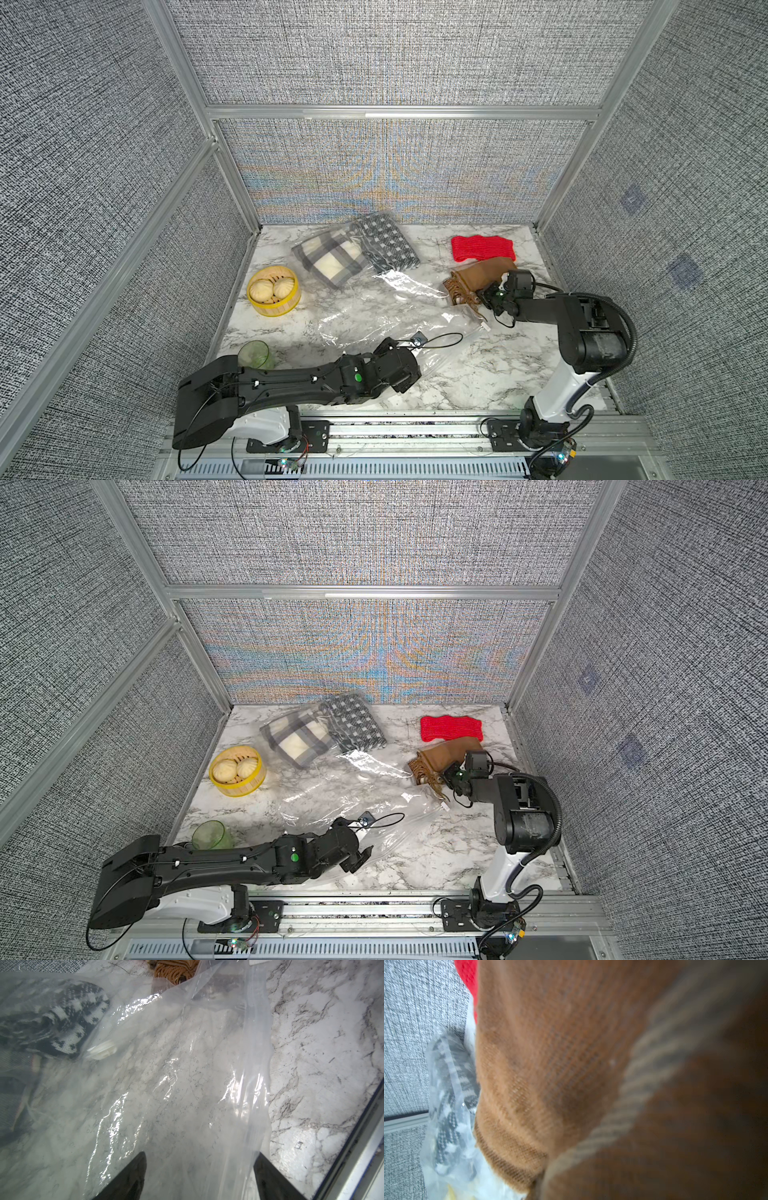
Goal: Take the scarf out of the vacuum bag
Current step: Move the scarf to the center of the board.
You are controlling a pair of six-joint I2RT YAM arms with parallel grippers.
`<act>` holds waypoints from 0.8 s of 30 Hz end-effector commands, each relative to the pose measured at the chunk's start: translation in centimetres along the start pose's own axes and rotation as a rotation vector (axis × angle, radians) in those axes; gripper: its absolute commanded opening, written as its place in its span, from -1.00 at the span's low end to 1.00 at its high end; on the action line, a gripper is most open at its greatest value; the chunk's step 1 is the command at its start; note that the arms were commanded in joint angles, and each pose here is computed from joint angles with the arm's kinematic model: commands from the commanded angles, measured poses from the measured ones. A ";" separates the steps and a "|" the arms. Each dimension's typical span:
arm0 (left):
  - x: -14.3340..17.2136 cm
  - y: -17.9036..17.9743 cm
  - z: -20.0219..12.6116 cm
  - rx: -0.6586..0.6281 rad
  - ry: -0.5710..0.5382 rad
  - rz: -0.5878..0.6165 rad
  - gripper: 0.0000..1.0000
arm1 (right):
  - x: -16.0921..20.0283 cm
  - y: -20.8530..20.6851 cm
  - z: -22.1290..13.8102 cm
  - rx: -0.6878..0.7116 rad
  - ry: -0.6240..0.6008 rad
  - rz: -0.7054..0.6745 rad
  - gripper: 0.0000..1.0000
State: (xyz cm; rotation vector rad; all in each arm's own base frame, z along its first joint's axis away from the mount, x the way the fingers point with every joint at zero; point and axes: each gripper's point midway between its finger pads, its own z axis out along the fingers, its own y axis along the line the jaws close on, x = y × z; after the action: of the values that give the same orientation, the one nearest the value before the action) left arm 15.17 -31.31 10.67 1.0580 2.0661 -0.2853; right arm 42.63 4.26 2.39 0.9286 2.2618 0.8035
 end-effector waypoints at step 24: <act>1.0 0.6 0.0 -0.039 0.065 0.008 0.92 | -0.1 0.9 -1.7 0.030 -0.028 -0.015 0.35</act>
State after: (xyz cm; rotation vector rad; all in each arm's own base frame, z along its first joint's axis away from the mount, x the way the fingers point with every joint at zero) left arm 15.18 -30.59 10.27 1.0559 2.1102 -0.2349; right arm 43.85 4.01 5.17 0.9659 2.1566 0.7995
